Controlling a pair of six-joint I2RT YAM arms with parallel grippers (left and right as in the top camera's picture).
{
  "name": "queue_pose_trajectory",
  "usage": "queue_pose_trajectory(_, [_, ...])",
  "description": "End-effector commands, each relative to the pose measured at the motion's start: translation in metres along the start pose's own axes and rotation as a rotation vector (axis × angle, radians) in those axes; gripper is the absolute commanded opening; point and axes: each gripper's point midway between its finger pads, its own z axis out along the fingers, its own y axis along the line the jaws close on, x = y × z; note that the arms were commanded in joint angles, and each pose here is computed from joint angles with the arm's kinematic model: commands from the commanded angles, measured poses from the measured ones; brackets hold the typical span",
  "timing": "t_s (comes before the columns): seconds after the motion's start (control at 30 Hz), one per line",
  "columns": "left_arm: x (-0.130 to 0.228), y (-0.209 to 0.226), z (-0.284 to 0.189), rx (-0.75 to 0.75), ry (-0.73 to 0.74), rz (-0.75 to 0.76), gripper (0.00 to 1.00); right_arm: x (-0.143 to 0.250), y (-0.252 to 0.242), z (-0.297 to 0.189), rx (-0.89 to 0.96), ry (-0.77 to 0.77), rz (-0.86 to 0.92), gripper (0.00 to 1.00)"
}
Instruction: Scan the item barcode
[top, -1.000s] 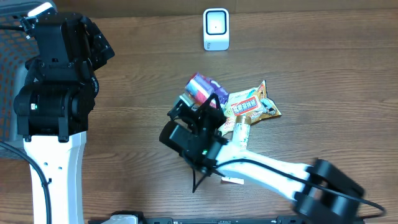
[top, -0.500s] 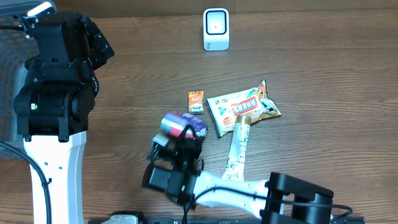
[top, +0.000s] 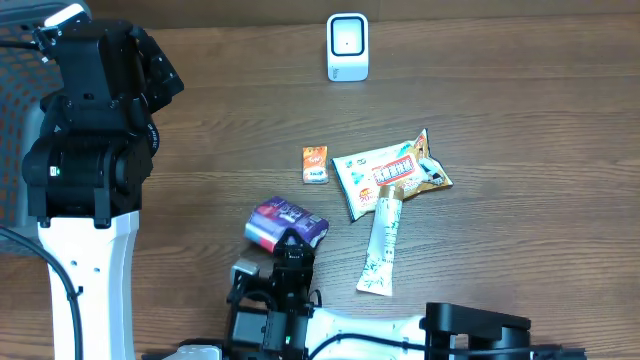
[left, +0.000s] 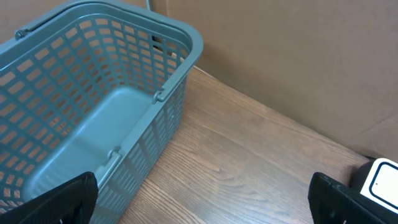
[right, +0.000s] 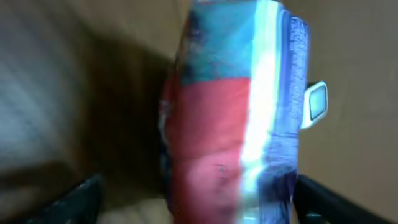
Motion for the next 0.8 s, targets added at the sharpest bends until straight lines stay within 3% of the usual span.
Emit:
queue_pose_trajectory(0.0, [-0.006,0.005,-0.001,-0.022,-0.02,-0.019,1.0,-0.009,0.033,-0.026,-0.099,-0.056,0.114,1.0])
queue_pose_trajectory(0.2, [-0.005,0.005,-0.001,-0.023,-0.018,-0.018,1.0,-0.01,0.056,-0.052,-0.169,-0.059,0.222,1.0])
queue_pose_trajectory(0.43, [-0.004,0.006,-0.001,-0.025,-0.014,-0.015,1.0,0.003,0.031,-0.048,-0.18,0.081,0.417,1.0])
queue_pose_trajectory(0.77, [-0.003,0.007,-0.001,-0.029,-0.011,-0.013,1.0,-0.017,0.002,-0.092,-0.665,0.349,0.868,1.0])
